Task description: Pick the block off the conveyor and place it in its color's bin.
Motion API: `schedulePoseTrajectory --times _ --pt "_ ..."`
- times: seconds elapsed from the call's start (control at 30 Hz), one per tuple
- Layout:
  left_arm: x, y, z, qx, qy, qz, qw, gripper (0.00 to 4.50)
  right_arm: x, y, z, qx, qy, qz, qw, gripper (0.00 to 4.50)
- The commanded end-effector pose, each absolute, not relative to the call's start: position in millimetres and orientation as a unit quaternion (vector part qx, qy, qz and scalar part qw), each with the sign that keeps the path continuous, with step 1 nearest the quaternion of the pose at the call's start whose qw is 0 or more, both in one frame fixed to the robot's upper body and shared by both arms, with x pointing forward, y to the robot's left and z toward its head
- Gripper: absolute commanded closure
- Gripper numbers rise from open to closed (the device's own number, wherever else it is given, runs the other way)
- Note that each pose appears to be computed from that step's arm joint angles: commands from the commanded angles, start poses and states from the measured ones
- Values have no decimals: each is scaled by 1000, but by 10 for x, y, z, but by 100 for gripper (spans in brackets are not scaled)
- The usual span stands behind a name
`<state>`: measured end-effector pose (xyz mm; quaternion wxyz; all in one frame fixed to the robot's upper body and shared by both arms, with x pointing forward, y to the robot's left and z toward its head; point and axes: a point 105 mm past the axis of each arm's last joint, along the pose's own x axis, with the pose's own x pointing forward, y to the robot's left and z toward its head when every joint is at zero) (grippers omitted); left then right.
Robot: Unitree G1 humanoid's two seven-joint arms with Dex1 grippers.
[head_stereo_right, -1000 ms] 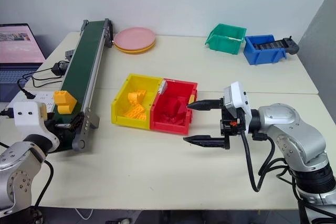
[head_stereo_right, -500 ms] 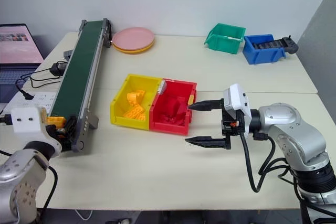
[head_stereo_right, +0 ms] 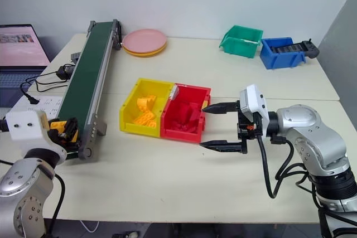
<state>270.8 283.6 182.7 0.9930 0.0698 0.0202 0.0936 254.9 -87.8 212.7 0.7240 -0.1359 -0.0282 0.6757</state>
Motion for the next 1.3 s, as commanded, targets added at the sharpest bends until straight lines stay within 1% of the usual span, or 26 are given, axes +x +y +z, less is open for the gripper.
schedulePoseTrajectory --times 0.03,0.1,0.23,0.4,0.5,0.63,0.73,0.93,1.1,1.17,1.2,1.3 --pt "2854 2671 1991 86 2 34 996 297 2474 -938 2235 -153 -46 667 728 0" --pt "2948 2569 2025 89 3 1 996 297 2446 -954 2249 -156 -47 664 730 0" --pt "3229 2283 2055 97 13 -74 992 297 2425 -950 2296 -161 -55 647 743 0" --pt "3528 2085 2060 96 23 -111 989 297 2462 -954 2279 -181 -48 615 766 0" --pt "3655 2018 2058 97 25 -119 988 297 2449 -951 2297 -185 -51 606 772 0" --pt "3762 1967 2072 97 24 -127 987 297 2439 -920 2374 -184 -67 595 780 0" --pt "3849 1766 2074 98 20 -165 981 297 2439 -950 2481 -188 -82 575 792 0" --pt "3914 1652 2053 108 20 -193 975 297 2399 -992 2450 -193 -73 563 800 0" --pt "3937 1671 2034 124 19 -190 974 297 2377 -998 2439 -191 -71 560 803 0" --pt "3934 1676 2026 133 18 -192 972 226 2370 -1002 2432 -191 -69 560 803 0" --pt "3928 1676 2021 133 18 -194 972 223 2369 -1002 2431 -191 -68 560 803 0" --pt "3910 1665 2012 135 17 -201 970 163 2367 -1006 2426 -191 -67 560 803 0"
